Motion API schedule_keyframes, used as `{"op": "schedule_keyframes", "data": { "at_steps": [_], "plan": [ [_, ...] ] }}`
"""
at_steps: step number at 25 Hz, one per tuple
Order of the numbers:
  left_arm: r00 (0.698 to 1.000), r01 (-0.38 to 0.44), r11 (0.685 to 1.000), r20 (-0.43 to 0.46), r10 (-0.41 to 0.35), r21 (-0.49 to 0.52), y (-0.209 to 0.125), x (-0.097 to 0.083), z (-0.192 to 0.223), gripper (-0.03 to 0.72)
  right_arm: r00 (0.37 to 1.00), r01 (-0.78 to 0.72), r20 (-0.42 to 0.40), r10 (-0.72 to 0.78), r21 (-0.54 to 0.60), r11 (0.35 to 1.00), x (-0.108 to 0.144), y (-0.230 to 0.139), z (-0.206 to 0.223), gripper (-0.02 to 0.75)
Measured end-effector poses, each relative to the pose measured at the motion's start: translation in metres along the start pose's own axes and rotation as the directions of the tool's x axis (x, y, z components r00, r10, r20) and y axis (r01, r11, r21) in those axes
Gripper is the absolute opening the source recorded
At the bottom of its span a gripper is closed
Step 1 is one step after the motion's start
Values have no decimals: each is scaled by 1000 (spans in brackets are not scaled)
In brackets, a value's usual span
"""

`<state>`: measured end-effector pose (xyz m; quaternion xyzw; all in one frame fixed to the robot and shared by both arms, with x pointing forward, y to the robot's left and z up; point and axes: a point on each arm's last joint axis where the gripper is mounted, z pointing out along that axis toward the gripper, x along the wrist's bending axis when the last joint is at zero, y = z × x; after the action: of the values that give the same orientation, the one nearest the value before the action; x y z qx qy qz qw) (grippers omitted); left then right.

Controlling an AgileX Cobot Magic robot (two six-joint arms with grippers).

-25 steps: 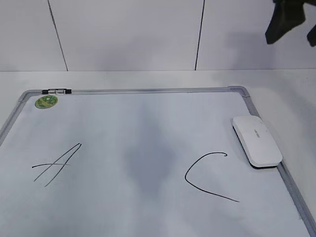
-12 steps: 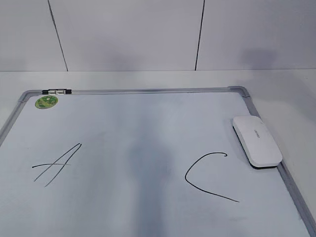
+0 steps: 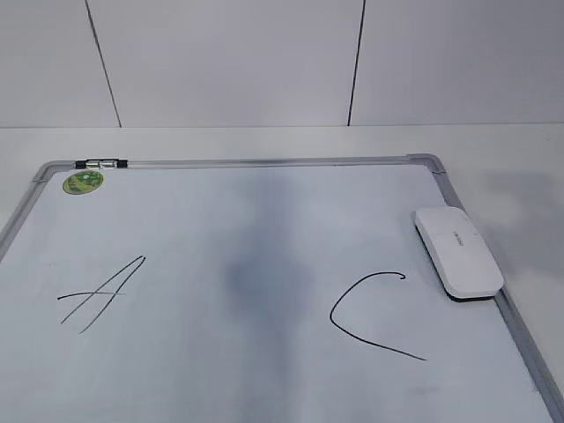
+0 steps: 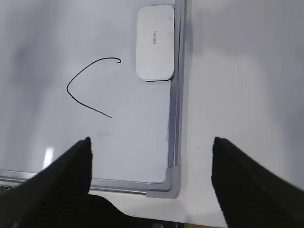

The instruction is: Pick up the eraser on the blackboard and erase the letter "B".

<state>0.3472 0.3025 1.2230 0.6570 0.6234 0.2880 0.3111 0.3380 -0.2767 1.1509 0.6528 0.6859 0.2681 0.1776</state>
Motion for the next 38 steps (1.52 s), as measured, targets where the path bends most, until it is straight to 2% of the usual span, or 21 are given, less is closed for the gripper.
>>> {"op": "schedule_keyframes", "data": {
  "at_steps": [5, 13, 18, 28, 32, 38],
  "plan": [
    [999, -33, 988, -15, 32, -149, -29, -12, -49, 239, 1000, 0, -9, 0, -77, 997, -4, -21, -17, 587],
    [997, -64, 985, 40, 71, -158, -99, -21, -49, 239, 1000, 14, -2, -15, -218, 976, -12, -57, -41, 587],
    [990, -91, 982, 90, 107, -165, -134, -26, -42, 239, 996, 43, 87, -19, -291, 956, -24, -83, -47, 587],
    [986, -100, 976, 112, 123, -193, -175, -27, -21, 239, 990, 86, 129, -48, -303, 949, -34, -122, -19, 587],
    [985, -113, 971, 104, 137, -209, -186, -26, -7, 239, 988, 112, 136, -71, -322, 940, -35, -127, -4, 587],
    [986, -111, 975, 102, 133, -193, -198, -25, 16, 239, 984, 128, 153, -87, -282, 951, -37, -132, 19, 587]
  ]
}}
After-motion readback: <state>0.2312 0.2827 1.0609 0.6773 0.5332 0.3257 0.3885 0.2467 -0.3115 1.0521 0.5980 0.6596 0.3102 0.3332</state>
